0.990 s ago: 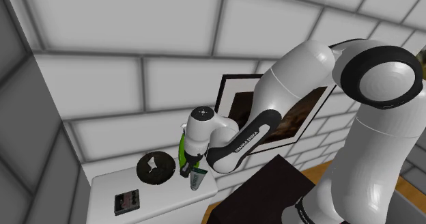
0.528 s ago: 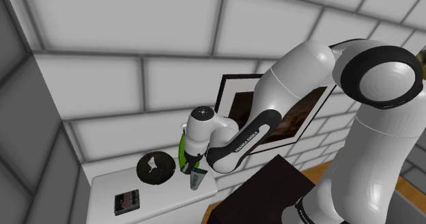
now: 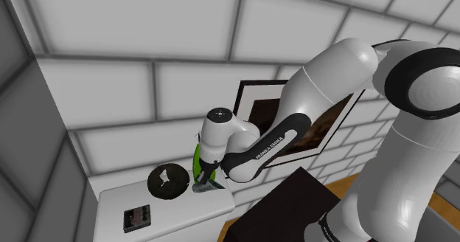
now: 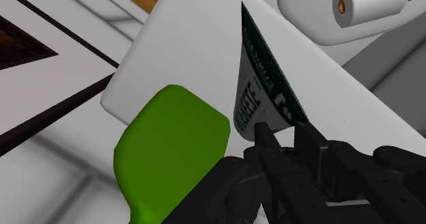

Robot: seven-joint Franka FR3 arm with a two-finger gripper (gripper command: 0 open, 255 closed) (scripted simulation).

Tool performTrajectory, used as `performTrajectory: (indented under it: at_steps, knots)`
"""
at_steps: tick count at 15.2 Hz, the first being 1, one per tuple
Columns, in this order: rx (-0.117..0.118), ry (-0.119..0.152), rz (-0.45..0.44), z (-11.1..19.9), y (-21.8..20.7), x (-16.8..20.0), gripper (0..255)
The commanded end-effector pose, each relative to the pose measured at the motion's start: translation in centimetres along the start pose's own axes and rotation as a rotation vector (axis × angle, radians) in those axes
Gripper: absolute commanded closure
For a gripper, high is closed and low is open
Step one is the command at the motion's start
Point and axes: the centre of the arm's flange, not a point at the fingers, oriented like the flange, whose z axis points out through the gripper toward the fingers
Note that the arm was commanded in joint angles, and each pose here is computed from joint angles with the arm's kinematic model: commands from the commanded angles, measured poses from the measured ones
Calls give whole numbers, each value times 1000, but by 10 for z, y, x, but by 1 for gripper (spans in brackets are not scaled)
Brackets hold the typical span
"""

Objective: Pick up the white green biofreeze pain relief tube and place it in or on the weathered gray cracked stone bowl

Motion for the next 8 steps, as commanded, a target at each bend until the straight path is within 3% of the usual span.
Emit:
performTrajectory:
  at_steps: [1, 8]
  knots:
    - [0, 0, 0, -11, 1, -1, 255]
    - [0, 0, 0, -47, 4, 1, 255]
